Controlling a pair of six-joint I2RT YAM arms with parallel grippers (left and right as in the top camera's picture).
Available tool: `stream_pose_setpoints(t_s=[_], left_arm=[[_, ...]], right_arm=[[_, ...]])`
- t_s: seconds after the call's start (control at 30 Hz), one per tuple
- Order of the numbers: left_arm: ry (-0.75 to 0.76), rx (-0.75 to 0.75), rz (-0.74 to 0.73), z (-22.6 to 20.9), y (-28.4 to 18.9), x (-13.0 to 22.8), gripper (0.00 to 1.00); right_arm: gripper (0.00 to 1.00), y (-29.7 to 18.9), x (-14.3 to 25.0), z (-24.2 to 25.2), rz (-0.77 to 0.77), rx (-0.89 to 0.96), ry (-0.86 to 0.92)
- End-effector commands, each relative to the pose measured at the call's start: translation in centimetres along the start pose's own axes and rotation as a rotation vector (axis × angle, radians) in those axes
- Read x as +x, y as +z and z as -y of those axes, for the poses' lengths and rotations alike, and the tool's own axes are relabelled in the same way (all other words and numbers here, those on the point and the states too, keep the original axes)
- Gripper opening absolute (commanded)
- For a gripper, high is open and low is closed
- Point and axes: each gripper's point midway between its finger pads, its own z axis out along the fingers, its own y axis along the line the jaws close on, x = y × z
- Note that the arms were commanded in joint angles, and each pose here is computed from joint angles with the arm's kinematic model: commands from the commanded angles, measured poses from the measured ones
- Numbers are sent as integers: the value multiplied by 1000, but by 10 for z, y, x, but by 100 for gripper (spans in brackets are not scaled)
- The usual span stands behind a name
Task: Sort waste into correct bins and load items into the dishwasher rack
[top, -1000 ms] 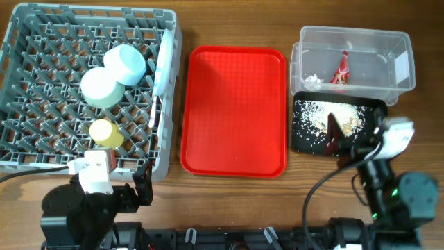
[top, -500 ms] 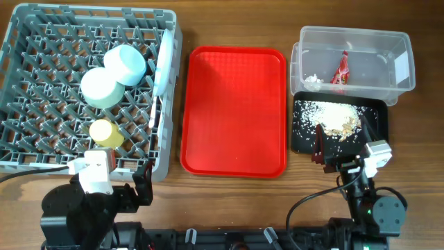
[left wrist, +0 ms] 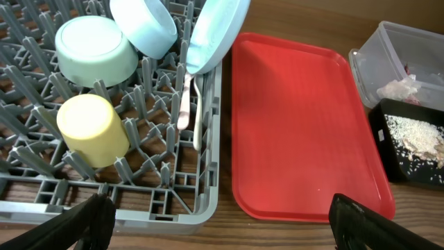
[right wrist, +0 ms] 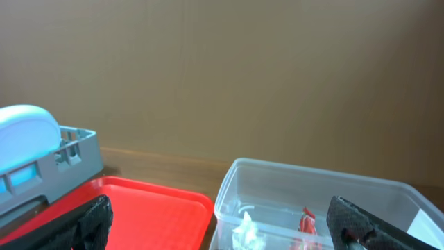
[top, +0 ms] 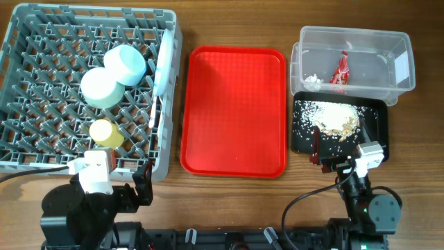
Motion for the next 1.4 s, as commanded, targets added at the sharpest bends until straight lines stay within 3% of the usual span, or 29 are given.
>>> stream_pose_setpoints(t_s=[0.0,0.13,0.3,1.37], left_arm=[[24,15,0,3,0,1,100],[24,15,1,3,0,0,100],[24,15,1,3,0,0,100],[24,15,0,3,0,1,100]], right_arm=[[100,1,3,1,61,9,22],[100,2,7,-1,71,0,30],[100,0,54,-2,-123,-2,74],[100,1,53,-2,-120,-1,78]])
